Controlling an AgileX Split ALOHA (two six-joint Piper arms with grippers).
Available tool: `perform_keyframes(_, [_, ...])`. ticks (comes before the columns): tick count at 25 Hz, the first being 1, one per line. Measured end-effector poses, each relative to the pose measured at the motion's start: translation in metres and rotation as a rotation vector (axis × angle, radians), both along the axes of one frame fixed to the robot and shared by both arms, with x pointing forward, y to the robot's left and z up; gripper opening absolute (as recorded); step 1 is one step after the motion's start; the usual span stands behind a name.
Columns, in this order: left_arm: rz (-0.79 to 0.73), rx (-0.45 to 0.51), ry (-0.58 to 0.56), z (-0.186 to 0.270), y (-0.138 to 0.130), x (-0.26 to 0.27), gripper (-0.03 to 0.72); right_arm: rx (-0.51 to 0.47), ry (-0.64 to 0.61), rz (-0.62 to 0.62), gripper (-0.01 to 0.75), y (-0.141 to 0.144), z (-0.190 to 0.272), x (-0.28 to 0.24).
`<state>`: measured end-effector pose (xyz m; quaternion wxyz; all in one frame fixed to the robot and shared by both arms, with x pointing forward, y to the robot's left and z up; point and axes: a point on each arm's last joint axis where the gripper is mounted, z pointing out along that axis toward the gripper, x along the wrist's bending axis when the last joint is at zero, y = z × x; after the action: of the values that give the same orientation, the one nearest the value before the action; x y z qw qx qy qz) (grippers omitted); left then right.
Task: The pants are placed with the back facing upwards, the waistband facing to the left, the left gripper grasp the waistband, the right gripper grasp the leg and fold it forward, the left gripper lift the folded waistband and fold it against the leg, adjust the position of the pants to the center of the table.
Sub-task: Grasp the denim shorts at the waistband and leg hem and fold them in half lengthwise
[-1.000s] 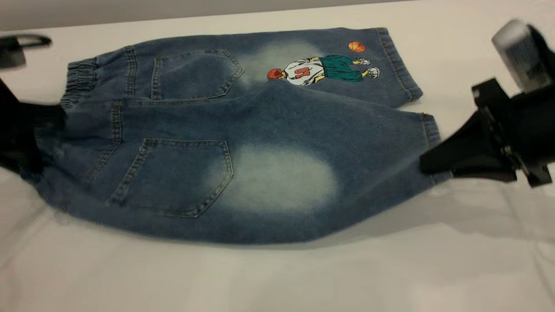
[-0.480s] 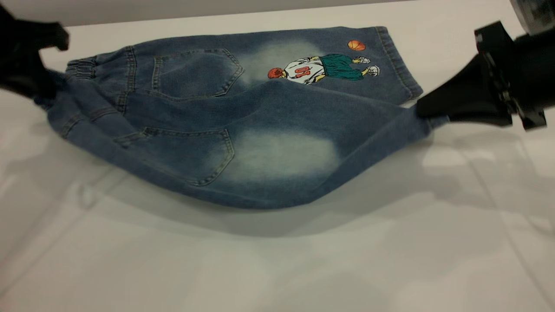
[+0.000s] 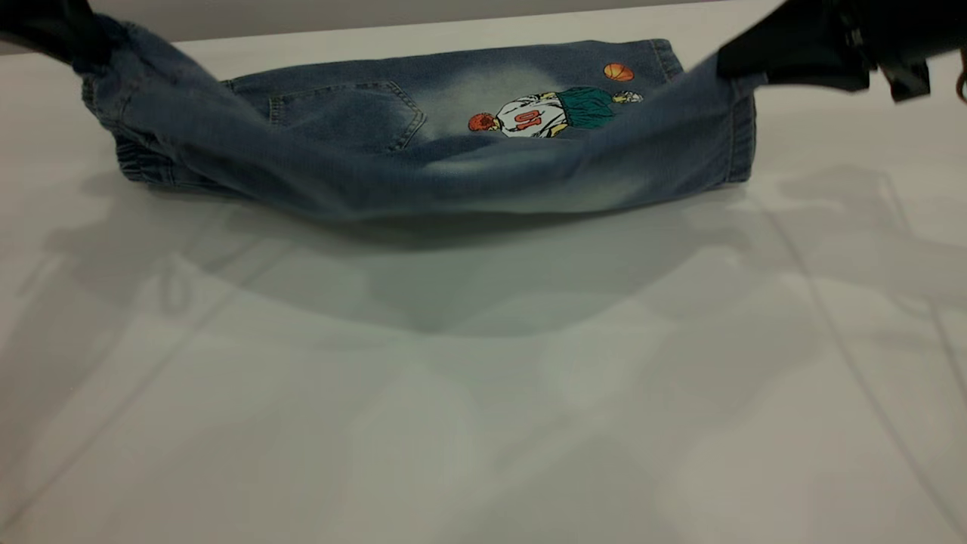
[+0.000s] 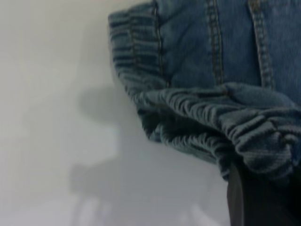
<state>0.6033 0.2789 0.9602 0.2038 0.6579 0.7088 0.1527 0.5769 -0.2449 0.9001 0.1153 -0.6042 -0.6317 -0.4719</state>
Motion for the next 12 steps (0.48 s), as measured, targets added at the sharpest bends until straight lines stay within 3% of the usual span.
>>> perform_keyframes(12, [-0.012,0.004,0.034,-0.01,-0.003,0.048,0.114,-0.078,-0.101,-0.039,0.017,-0.007,0.021,0.045])
